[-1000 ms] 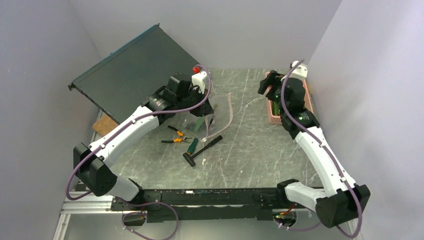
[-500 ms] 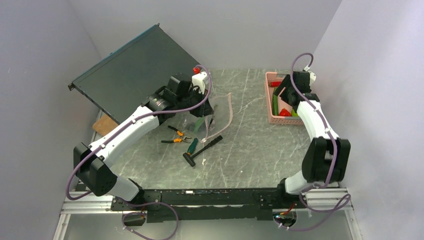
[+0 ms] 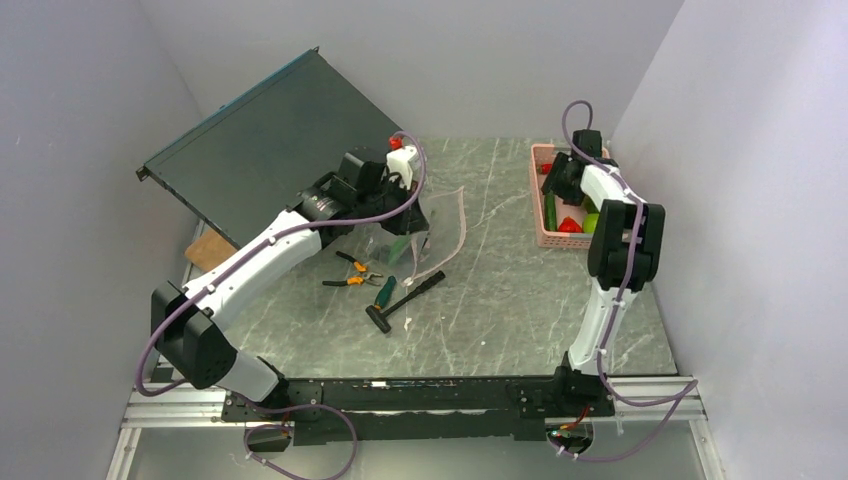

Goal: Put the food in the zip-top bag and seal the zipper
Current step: Pick up the fake vegetable from the bin, then place the fake vegetable in the zipper food storage bag.

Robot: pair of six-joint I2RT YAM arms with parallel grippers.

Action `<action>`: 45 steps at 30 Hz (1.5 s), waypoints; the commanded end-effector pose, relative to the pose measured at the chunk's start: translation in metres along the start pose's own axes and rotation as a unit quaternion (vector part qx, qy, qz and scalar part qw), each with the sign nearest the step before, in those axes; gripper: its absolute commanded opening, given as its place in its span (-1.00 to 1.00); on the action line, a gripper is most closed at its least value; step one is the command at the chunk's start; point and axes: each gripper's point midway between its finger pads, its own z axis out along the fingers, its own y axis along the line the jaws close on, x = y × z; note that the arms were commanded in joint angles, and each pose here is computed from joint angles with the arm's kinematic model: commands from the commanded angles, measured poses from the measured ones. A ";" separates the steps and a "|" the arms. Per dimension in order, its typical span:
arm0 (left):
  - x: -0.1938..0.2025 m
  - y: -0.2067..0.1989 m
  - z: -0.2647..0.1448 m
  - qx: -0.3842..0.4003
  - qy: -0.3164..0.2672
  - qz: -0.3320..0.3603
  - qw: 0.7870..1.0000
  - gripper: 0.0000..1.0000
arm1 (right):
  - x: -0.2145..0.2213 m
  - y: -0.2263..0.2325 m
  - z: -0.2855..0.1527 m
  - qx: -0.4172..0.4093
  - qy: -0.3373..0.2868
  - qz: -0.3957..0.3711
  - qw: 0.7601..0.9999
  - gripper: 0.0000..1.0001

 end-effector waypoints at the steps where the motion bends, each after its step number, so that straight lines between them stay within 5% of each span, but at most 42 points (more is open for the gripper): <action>1: -0.014 -0.010 0.000 0.019 -0.015 0.011 1.000 -1.00 | -0.010 0.000 0.008 0.006 0.001 -0.033 0.999 0.18; 10: -0.010 -0.007 0.007 0.019 -0.005 0.006 1.000 -1.00 | 0.010 -0.003 0.034 0.021 0.025 -0.054 0.998 0.01; 16: -0.010 -0.006 0.007 0.016 -0.004 0.006 1.000 -1.00 | 0.004 -0.005 0.033 0.034 0.026 -0.069 0.997 -0.54; 28: -0.011 -0.005 0.005 0.012 -0.007 0.009 1.000 -1.00 | -0.095 0.018 -0.103 0.021 -0.183 -0.048 0.982 -1.00; 33: -0.014 -0.006 0.002 0.012 -0.012 0.011 1.000 -1.00 | -0.092 0.050 -0.166 -0.079 -0.247 -0.022 0.965 -1.00; 37: -0.015 -0.008 0.000 0.014 -0.016 0.013 1.000 -1.00 | -0.076 0.107 -0.247 -0.255 -0.334 -0.044 0.906 -1.00; 45: -0.017 -0.010 -0.004 0.017 -0.018 0.015 1.000 -1.00 | 0.008 0.187 -0.368 -0.459 -0.429 -0.174 0.758 -1.00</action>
